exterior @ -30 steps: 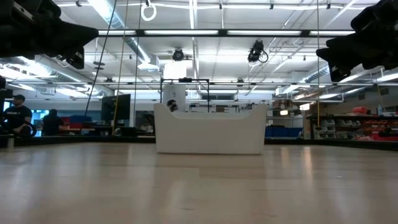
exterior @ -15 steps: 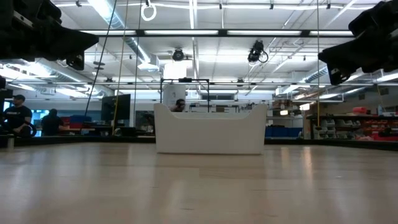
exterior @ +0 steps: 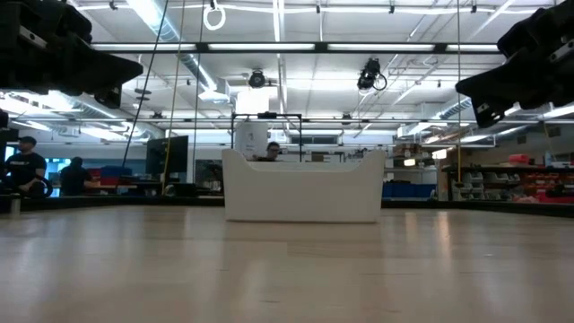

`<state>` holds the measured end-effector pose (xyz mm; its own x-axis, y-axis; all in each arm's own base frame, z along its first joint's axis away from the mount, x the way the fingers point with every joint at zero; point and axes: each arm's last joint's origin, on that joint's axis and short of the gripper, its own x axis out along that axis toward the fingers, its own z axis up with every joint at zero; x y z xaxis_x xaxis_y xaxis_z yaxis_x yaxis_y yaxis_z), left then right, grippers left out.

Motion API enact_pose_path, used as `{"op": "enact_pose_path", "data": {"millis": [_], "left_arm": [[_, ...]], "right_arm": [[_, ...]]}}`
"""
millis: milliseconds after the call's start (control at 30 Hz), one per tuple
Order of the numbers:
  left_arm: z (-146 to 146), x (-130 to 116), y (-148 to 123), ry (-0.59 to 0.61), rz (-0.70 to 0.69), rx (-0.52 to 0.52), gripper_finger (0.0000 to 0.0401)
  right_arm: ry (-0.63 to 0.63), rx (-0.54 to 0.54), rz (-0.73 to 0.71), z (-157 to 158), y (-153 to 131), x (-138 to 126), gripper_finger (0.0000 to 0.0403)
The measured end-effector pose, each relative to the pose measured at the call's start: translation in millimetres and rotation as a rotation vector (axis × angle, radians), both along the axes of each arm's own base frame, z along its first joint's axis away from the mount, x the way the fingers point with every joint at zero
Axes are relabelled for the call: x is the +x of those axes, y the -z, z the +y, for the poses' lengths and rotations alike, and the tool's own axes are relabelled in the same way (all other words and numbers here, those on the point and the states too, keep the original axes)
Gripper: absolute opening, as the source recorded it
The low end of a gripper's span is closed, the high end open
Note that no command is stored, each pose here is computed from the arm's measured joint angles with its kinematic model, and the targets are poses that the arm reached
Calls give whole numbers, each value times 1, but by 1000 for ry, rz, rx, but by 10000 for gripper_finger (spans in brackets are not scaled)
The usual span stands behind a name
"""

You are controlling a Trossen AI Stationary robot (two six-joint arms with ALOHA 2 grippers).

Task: Pick and place USB-C Cables
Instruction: Return to Home Position

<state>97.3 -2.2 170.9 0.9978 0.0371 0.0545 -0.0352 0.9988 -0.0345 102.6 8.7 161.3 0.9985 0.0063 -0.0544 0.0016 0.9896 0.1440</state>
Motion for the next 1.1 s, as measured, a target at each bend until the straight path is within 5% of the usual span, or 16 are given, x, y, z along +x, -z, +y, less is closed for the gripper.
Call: {"op": "enact_pose_path", "data": {"millis": [300, 400, 567, 1100], "left_arm": [[0, 0, 0, -1, 0, -3, 37], [0, 0, 0, -1, 0, -3, 34], [0, 0, 0, -1, -1, -3, 37], [0, 0, 0, -1, -1, -4, 39]], "right_arm": [[-113, 208, 16, 4, 0, 0, 14], [-161, 167, 13, 5, 0, 0, 15], [-38, 57, -13, 1, -2, 0, 13], [-18, 94, -24, 1, -3, 0, 14]]}}
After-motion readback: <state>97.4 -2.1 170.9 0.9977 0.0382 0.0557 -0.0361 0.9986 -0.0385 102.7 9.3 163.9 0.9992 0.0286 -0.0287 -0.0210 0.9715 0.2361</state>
